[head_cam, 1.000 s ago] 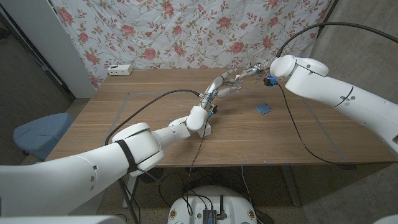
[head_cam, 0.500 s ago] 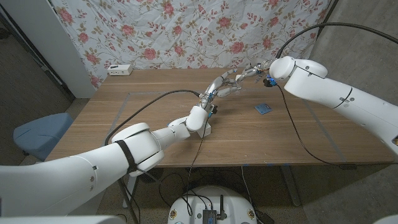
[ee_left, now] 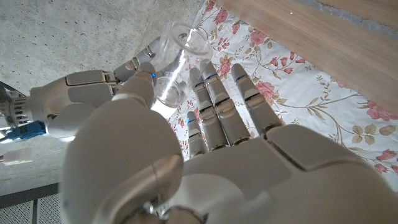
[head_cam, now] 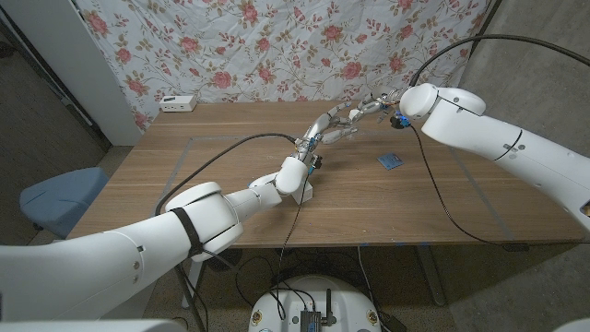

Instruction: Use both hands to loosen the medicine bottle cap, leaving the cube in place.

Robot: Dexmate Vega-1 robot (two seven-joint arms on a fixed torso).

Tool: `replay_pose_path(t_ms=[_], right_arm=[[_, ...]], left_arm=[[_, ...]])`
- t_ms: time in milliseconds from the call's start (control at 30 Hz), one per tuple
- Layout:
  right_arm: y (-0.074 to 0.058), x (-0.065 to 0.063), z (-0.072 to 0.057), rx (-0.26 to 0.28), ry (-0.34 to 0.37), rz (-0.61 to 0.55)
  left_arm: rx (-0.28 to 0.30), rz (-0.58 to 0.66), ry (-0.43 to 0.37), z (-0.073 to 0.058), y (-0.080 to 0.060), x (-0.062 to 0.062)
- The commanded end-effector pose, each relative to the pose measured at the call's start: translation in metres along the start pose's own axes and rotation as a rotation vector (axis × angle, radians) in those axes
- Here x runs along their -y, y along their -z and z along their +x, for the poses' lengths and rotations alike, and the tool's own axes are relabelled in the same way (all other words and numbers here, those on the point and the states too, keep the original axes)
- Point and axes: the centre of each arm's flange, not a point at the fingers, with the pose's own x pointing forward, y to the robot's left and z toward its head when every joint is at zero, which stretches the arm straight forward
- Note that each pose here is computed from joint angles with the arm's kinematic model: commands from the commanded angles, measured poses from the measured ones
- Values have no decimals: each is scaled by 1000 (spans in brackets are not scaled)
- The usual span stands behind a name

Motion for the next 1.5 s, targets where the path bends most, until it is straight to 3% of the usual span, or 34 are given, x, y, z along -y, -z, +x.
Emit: replay_pose_path(t_ms=[33,1500], right_arm=[[3,1,1,6,-16,14],[0,7,-3,32,-15,23]], left_arm=[[-10,0,5,1,1,1],[-25,1,12,3,3,1]])
